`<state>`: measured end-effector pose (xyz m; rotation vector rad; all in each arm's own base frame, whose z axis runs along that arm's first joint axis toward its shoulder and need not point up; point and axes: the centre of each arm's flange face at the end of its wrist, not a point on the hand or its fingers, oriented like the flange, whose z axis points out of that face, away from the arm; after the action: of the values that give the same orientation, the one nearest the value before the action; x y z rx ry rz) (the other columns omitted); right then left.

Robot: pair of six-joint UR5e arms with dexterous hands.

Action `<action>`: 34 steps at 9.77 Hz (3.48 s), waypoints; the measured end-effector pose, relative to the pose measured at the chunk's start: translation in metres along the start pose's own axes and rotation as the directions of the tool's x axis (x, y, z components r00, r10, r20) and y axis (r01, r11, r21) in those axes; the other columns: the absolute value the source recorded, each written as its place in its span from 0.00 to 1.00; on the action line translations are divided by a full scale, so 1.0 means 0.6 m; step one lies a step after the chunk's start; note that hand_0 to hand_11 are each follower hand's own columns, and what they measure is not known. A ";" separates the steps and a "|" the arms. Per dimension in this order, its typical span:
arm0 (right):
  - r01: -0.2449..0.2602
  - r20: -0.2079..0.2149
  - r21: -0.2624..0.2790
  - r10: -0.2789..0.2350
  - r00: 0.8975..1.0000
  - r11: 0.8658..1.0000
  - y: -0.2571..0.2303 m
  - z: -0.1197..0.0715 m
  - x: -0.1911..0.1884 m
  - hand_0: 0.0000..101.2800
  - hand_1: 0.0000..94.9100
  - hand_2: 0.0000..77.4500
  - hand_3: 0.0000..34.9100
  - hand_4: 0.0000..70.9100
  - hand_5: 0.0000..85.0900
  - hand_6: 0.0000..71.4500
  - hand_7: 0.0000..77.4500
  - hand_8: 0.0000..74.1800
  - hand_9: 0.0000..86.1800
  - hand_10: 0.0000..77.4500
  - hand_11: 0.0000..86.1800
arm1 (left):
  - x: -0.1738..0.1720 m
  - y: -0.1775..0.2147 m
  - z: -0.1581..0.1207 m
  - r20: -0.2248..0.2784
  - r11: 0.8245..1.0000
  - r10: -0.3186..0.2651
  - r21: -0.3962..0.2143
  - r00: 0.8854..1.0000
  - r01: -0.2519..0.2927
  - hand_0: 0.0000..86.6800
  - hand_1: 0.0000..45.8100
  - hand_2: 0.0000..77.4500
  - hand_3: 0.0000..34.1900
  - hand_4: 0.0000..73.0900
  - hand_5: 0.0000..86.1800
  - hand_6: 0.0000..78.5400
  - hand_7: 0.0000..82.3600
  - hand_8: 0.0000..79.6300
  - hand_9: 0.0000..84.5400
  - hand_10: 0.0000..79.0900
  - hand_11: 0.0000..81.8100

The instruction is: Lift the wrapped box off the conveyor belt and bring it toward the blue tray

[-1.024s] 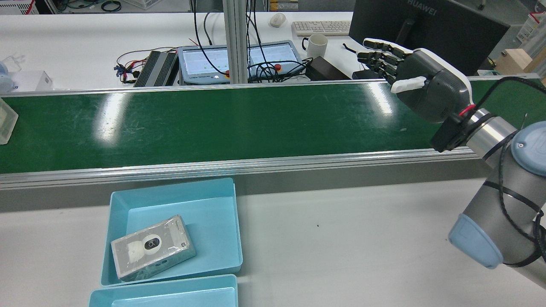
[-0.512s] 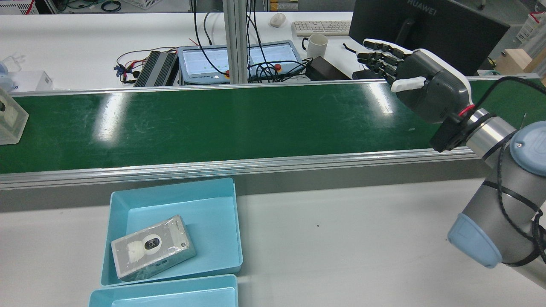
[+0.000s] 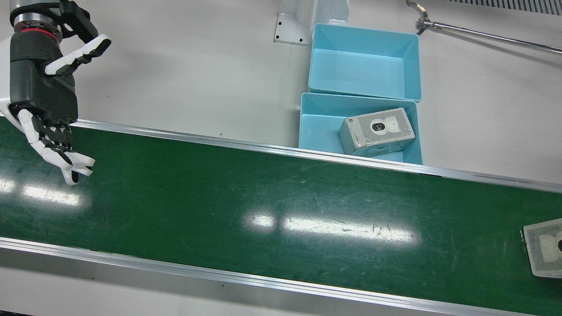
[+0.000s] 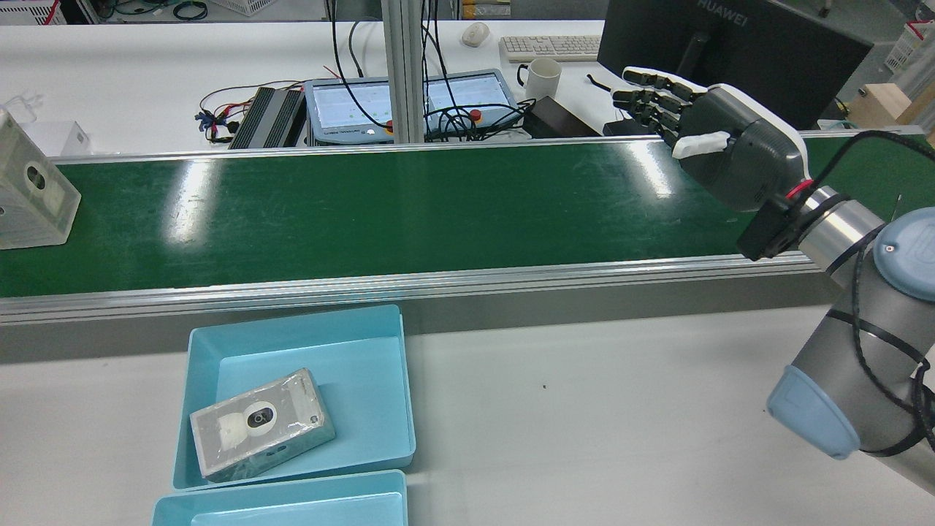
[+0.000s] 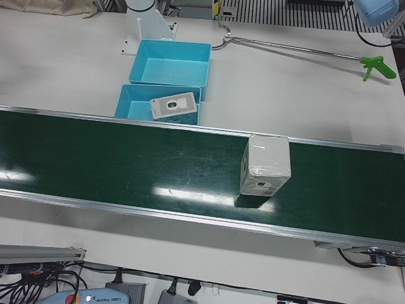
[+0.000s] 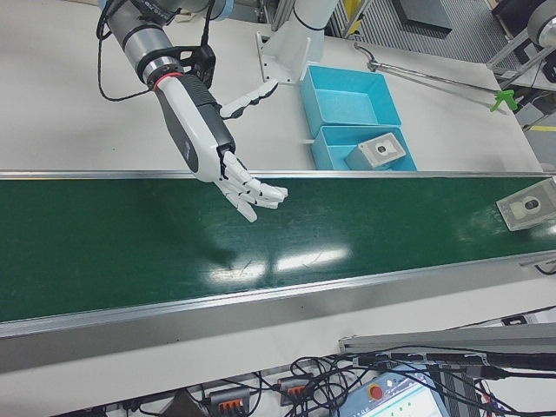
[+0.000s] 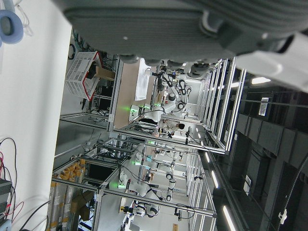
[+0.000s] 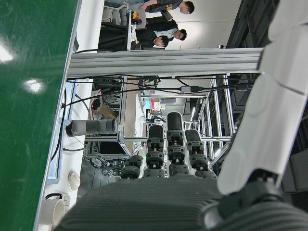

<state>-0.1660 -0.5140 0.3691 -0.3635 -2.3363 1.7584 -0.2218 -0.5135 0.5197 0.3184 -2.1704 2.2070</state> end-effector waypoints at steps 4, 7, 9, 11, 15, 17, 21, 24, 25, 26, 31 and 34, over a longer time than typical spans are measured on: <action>0.002 0.000 -0.001 -0.002 1.000 1.000 0.000 0.001 0.001 0.43 0.07 0.03 0.00 0.12 0.20 0.14 0.31 0.22 0.23 0.08 0.11 | 0.000 0.000 0.000 0.000 1.000 0.000 0.000 1.000 0.000 0.00 0.00 0.01 0.00 0.00 0.01 0.01 0.01 0.01 0.00 0.00 0.01; 0.002 -0.001 -0.016 -0.002 1.000 1.000 0.002 0.032 0.015 0.43 0.07 0.06 0.00 0.12 0.21 0.17 0.34 0.24 0.27 0.11 0.15 | 0.000 0.000 0.000 0.000 1.000 0.000 0.000 1.000 0.000 0.00 0.00 0.01 0.00 0.00 0.01 0.01 0.01 0.01 0.01 0.01 0.01; -0.019 -0.009 -0.068 0.018 1.000 0.998 -0.010 0.069 0.038 0.42 0.05 0.12 0.00 0.30 0.26 0.31 0.55 0.29 0.35 0.12 0.16 | 0.000 0.000 0.000 0.000 1.000 0.000 0.000 1.000 0.000 0.00 0.00 0.01 0.00 0.00 0.01 0.01 0.01 0.01 0.00 0.00 0.01; -0.042 -0.031 -0.117 0.039 0.999 0.992 -0.022 0.090 0.071 0.41 0.05 0.18 0.00 0.40 0.33 0.39 0.63 0.43 0.50 0.17 0.22 | 0.000 0.000 0.000 0.000 1.000 0.000 0.000 1.000 0.000 0.00 0.00 0.01 0.00 0.00 0.01 0.01 0.01 0.01 0.00 0.01 0.01; -0.054 -0.050 -0.130 0.048 0.998 0.990 -0.027 0.100 0.100 0.45 0.10 0.18 0.00 0.35 0.30 0.32 0.58 0.37 0.41 0.11 0.19 | 0.000 0.000 0.000 0.000 1.000 0.000 0.000 1.000 0.000 0.00 0.00 0.01 0.00 0.00 0.01 0.01 0.01 0.01 0.01 0.01 0.01; -0.058 -0.060 -0.132 0.050 0.997 0.990 -0.024 0.101 0.116 0.45 0.10 0.18 0.00 0.32 0.31 0.32 0.58 0.37 0.41 0.13 0.16 | 0.000 0.000 0.000 0.000 1.000 0.000 0.000 1.000 0.000 0.00 0.00 0.01 0.00 0.00 0.01 0.01 0.01 0.01 0.00 0.00 0.01; -0.057 -0.063 -0.132 0.049 0.997 0.990 -0.023 0.101 0.122 0.45 0.09 0.17 0.00 0.32 0.30 0.31 0.56 0.35 0.40 0.13 0.16 | 0.000 0.000 0.000 0.000 1.000 0.000 0.000 1.000 0.000 0.00 0.00 0.01 0.00 0.00 0.01 0.01 0.01 0.01 0.00 0.00 0.01; -0.055 -0.069 -0.133 0.046 0.997 0.990 -0.022 0.103 0.130 0.45 0.09 0.15 0.00 0.32 0.29 0.31 0.56 0.35 0.39 0.06 0.14 | 0.000 0.000 0.000 0.000 1.000 0.000 0.000 1.000 0.000 0.00 0.00 0.01 0.00 0.00 0.01 0.00 0.01 0.01 0.00 0.01 0.01; -0.054 -0.072 -0.137 0.044 0.996 0.989 -0.016 0.110 0.136 0.45 0.09 0.15 0.00 0.31 0.29 0.31 0.56 0.35 0.37 0.10 0.13 | 0.000 0.000 0.000 0.000 1.000 0.000 0.000 1.000 0.000 0.00 0.00 0.01 0.00 0.00 0.01 0.01 0.01 0.01 0.00 0.01 0.01; -0.055 -0.073 -0.146 0.045 0.996 0.988 -0.005 0.123 0.142 0.45 0.09 0.15 0.00 0.31 0.29 0.31 0.56 0.35 0.37 0.10 0.13 | 0.000 0.000 0.000 0.000 1.000 0.000 0.000 1.000 0.000 0.00 0.00 0.01 0.00 0.00 0.01 0.01 0.01 0.01 0.00 0.01 0.01; -0.063 -0.083 -0.153 0.050 0.995 0.986 0.017 0.176 0.168 0.52 0.23 0.21 0.00 0.24 0.26 0.21 0.37 0.07 0.10 0.00 0.02 | 0.000 0.000 0.000 0.000 1.000 0.000 0.000 1.000 0.000 0.00 0.00 0.01 0.00 0.00 0.01 0.01 0.01 0.01 0.01 0.00 0.01; -0.034 -0.085 -0.130 0.023 0.996 0.991 0.028 0.187 0.148 0.56 0.27 0.31 0.00 0.25 0.26 0.19 0.37 0.07 0.09 0.00 0.02 | 0.000 0.000 0.000 0.000 1.000 0.000 0.000 1.000 0.000 0.00 0.00 0.01 0.00 0.00 0.01 0.01 0.01 0.01 0.00 0.01 0.01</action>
<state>-0.2829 -0.5844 0.3225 -0.4835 -2.4052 1.5730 -0.2218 -0.5135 0.5197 0.3184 -2.1704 2.2070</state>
